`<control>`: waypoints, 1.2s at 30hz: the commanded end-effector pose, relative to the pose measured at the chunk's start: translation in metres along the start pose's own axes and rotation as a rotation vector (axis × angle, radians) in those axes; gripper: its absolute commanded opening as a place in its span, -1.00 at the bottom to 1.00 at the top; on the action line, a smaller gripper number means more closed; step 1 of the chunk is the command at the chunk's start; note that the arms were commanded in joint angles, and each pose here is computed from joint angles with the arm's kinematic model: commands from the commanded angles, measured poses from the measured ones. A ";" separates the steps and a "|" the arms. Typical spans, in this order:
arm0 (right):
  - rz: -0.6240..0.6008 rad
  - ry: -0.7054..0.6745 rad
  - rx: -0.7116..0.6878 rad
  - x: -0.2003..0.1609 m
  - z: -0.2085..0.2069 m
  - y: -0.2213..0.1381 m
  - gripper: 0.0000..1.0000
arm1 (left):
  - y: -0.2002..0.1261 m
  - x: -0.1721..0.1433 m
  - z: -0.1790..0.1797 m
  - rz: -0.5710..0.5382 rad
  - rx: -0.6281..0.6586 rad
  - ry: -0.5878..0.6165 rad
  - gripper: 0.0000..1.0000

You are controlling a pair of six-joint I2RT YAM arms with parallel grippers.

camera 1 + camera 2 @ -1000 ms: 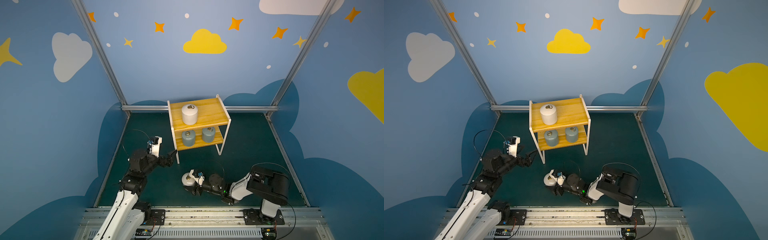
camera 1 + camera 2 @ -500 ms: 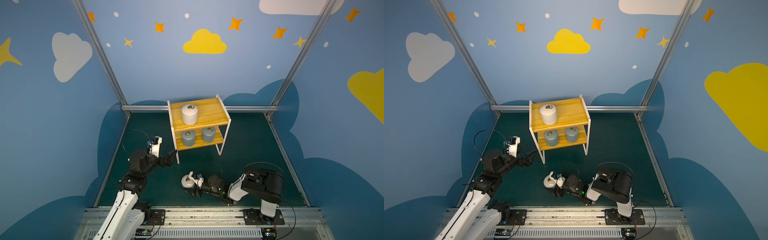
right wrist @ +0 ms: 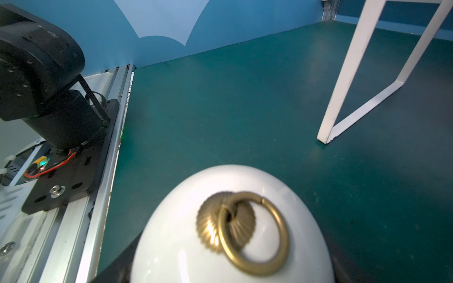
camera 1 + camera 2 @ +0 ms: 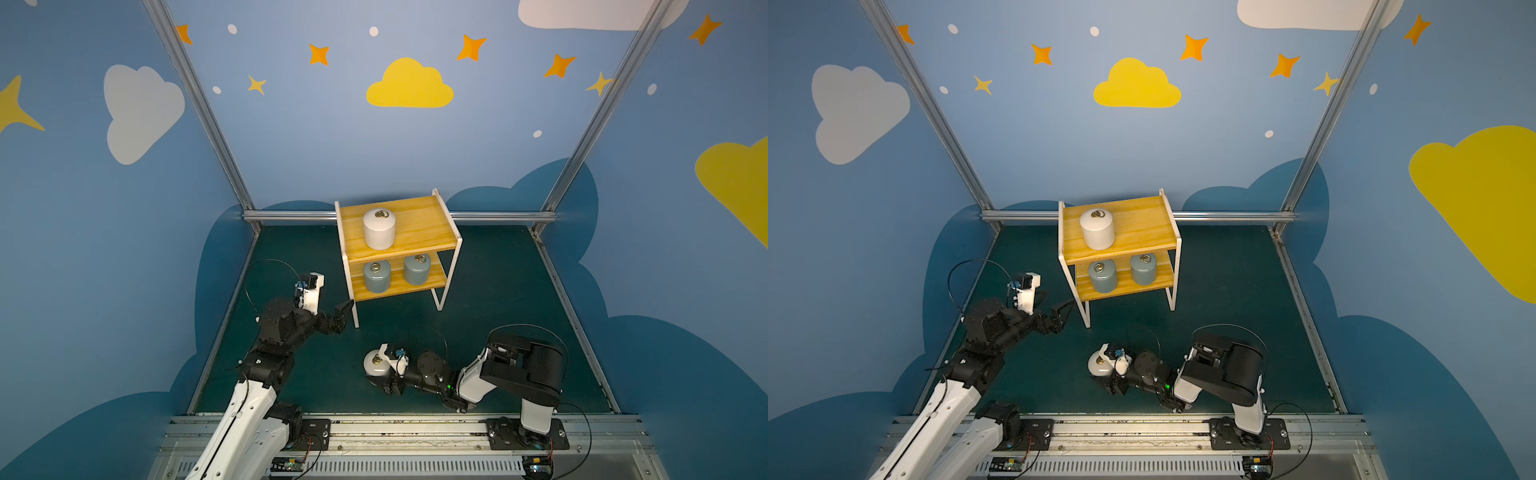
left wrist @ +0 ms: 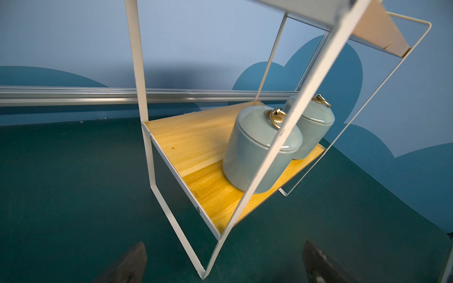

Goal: Remove the tea canisters from the shelf
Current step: Place the tea canister at the center of the board.

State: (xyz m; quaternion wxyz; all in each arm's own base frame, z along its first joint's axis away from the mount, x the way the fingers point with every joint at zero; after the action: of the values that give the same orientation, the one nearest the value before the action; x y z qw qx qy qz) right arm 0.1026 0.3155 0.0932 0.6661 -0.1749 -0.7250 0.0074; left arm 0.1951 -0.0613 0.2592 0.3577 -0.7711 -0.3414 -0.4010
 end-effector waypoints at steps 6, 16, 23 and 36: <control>-0.099 0.000 -0.015 0.015 0.000 -0.003 0.52 | 0.000 -0.005 0.001 0.011 0.004 0.012 1.00; -0.098 -0.003 -0.017 0.015 0.001 -0.003 0.63 | 0.000 -0.005 0.002 0.013 0.007 0.013 1.00; -0.098 -0.003 -0.016 0.016 0.000 -0.004 0.67 | 0.000 -0.005 0.002 0.014 0.005 0.013 1.00; -0.100 -0.013 0.001 0.027 0.001 -0.012 0.74 | -0.001 -0.006 0.002 0.018 0.009 0.014 1.00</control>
State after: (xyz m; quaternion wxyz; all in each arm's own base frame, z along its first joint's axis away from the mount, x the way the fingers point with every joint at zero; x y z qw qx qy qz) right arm 0.1005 0.3131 0.1147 0.6615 -0.1480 -0.7348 -0.0251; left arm 0.1947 -0.0612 0.2576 0.3614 -0.7711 -0.3383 -0.4004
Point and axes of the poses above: each gripper's point midway between its finger pads, its own y axis out along the fingers, its own z axis along the line the jaws close on, x = y × z, the point moved 10 cm from there along -y, back along the fingers, and after that the axes turned 12 degrees about -y, right-handed, at the moved point
